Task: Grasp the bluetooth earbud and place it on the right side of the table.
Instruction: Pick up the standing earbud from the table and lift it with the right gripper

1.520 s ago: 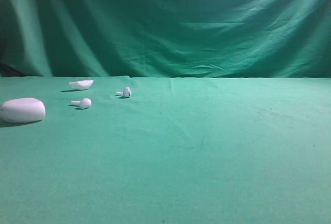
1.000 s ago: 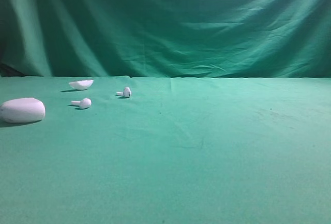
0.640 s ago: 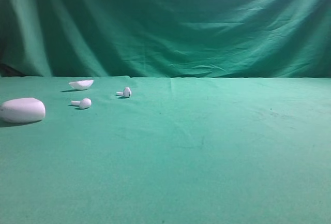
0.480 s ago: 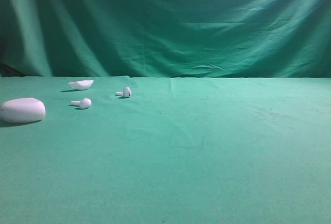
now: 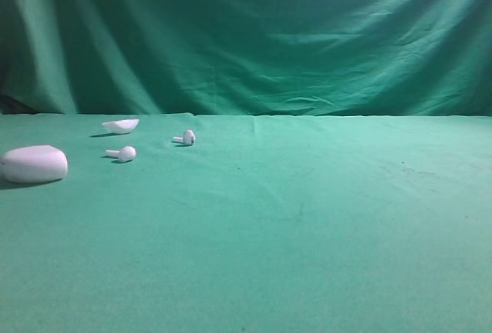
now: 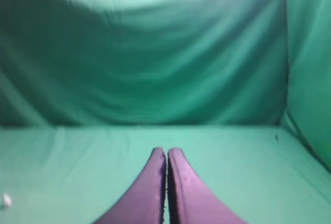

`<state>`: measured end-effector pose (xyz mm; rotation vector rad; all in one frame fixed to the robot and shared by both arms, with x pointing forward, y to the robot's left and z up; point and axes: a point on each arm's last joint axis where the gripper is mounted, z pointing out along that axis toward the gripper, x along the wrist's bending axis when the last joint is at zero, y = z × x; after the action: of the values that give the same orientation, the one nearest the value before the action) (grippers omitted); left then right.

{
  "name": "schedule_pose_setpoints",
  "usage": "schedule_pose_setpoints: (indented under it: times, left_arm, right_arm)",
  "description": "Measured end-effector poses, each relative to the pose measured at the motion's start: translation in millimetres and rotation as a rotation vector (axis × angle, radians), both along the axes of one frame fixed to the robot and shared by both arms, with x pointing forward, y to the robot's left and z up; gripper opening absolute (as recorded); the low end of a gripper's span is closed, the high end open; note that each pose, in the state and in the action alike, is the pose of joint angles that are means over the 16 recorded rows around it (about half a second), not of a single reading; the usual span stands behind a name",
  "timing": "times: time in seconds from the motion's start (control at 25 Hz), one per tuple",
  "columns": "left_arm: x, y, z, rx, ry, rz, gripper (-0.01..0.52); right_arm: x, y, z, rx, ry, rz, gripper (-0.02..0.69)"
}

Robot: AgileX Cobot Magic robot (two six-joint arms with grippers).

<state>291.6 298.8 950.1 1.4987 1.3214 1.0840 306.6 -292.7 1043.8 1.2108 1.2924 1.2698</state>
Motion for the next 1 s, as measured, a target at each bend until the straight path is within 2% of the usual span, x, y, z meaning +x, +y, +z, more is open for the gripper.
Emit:
schedule_pose_setpoints:
  times: [0.24, 0.52, 0.72, 1.0]
  left_arm:
    - [0.0, 0.0, 0.0, 0.000, 0.000, 0.000, 0.000]
    - [0.0, 0.0, 0.0, 0.000, 0.000, 0.000, 0.000]
    - [0.0, 0.0, 0.0, 0.000, 0.000, 0.000, 0.000]
    - [0.0, 0.0, 0.0, 0.000, 0.000, 0.000, 0.000]
  right_arm:
    - [34.3, 5.0, 38.4, -0.105, 0.278, 0.034, 0.000]
    - [104.2, 30.9, 58.2, -0.245, 0.612, 0.193, 0.000]
    - [162.5, 72.8, 57.8, -0.361, 0.802, 0.362, 0.000]
    - [239.2, 157.7, 37.7, -0.495, 0.984, 0.550, 0.022]
